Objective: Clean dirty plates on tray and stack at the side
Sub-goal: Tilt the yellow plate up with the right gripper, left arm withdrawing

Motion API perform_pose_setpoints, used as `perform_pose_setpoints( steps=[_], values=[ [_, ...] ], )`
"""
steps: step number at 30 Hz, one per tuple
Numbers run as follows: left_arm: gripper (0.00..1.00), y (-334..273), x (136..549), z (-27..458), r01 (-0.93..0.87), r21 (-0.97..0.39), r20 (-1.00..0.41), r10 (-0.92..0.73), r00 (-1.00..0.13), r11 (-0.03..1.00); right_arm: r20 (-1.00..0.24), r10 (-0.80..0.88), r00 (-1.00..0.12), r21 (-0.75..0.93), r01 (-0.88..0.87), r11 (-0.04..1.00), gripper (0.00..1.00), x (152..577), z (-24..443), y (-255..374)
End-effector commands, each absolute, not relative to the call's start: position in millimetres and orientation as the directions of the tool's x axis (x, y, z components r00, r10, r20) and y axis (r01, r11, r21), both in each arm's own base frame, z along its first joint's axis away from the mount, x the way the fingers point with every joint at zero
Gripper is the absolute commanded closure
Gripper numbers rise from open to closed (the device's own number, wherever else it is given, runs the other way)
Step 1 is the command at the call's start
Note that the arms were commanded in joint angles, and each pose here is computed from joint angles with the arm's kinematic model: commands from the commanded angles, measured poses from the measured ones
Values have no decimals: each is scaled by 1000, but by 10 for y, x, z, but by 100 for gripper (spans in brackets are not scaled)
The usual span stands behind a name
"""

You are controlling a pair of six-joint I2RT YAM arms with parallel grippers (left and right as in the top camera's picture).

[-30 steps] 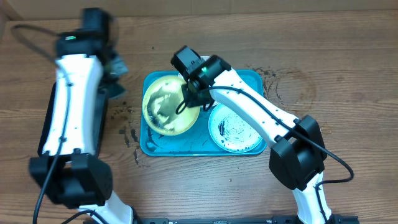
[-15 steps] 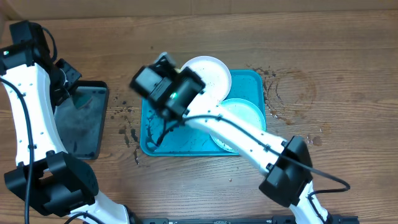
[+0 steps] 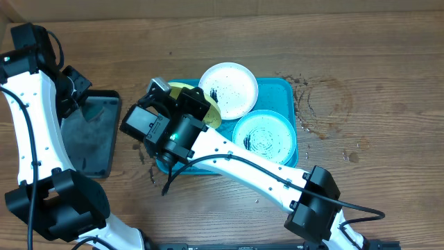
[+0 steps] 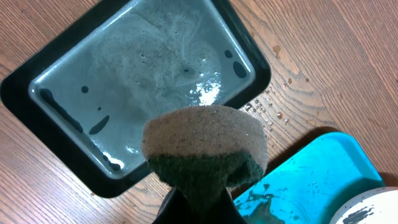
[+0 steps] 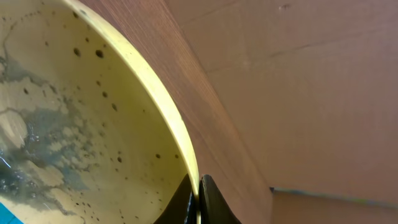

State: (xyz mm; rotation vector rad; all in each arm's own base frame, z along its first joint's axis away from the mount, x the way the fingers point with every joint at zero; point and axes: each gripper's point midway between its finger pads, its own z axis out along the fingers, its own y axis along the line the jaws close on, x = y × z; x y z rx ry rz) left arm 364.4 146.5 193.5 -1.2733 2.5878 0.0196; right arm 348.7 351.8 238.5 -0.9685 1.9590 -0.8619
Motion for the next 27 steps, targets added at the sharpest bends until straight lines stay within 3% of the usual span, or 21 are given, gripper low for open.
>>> perform_pose_setpoints(
  steps=[1, 13, 17, 19, 22, 25, 27],
  values=[
    [96, 1446, 3655, 2022, -769, -119, -249, -768, -590, 628, -365, -840, -401, -827, -274, 490, 96, 3508, 2600, 3491],
    [96, 1447, 3654, 2022, -769, -118, -249, -768, -590, 628, -387, -814, -433, -801, -280, 529, 96, 3610, 2549, 3412],
    [96, 1447, 3655, 2022, -769, -118, -249, -768, -590, 628, -368, -802, -470, -528, -605, 596, 96, 3456, 2007, 3629],
    [96, 1446, 3654, 2022, -769, -119, -248, -768, -590, 628, -321, -827, -462, -442, -699, 562, 96, 3371, 1873, 3624],
    [96, 1447, 3656, 2022, -769, -119, -249, -768, -590, 628, -314, -814, -488, -513, -634, 578, 96, 3518, 1954, 3445],
    [96, 1446, 3655, 2022, -769, -119, -249, -768, -590, 628, -417, -720, -555, -629, -395, 670, 96, 3756, 2248, 3203],
    [96, 1447, 3655, 2022, -769, -118, -249, -768, -590, 629, -435, -715, -547, -596, -420, 684, 96, 3757, 2222, 3284]
  ],
)
